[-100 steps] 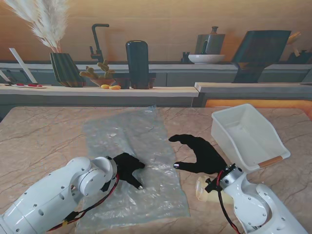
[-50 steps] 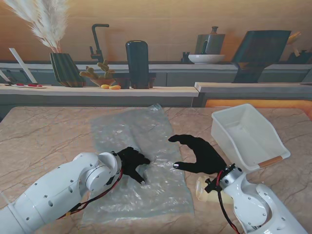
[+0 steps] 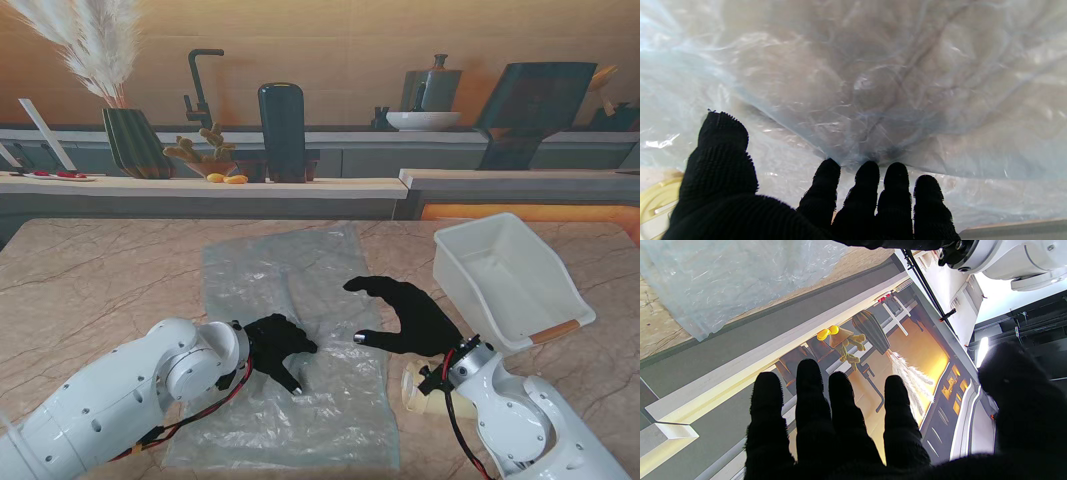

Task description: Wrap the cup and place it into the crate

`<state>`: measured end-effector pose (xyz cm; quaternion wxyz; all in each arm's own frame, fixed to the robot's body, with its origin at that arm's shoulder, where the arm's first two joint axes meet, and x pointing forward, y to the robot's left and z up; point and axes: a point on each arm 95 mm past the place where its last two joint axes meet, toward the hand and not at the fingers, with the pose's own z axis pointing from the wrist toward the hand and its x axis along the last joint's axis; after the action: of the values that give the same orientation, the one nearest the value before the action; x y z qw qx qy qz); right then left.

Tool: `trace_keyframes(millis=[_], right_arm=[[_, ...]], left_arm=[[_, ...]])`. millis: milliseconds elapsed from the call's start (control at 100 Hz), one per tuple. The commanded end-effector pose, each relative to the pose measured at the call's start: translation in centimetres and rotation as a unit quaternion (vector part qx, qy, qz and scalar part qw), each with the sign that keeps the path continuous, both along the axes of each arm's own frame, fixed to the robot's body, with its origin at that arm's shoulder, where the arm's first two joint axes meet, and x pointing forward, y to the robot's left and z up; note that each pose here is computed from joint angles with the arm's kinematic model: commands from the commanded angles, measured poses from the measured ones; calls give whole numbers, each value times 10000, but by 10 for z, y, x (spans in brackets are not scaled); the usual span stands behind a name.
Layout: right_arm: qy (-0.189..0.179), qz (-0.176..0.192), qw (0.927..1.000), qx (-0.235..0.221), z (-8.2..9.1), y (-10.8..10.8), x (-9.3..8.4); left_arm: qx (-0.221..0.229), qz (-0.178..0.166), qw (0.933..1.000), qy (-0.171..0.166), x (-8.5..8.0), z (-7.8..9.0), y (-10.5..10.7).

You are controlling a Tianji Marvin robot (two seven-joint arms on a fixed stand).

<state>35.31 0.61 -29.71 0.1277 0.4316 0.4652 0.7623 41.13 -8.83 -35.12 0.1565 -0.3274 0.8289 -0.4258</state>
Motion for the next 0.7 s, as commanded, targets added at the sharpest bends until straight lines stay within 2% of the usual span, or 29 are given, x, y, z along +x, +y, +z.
trace_keyframes(millis=[0,190,280,420,560,690], right_arm=[[24,10,10000,18,-1,2,-1],[43,4,10000,16,-1,2,0],[41,3,10000,21,-1,2,0],[18,4,10000,24,0,2,0],[-1,7,10000,34,0,2,0],[-157,-16,9999,61,3,-1,-3]], left_arm=[[172,102,9997,159,-2,-19,5],[304,308,9988,-215,19,-19,10],[347,374,9983,-278,24,-17,12],[232,431,9982,-356,21,-11,12],[43,512,9983,-290,12,-6,8],[-147,582,9977,-330,8,-1,4]])
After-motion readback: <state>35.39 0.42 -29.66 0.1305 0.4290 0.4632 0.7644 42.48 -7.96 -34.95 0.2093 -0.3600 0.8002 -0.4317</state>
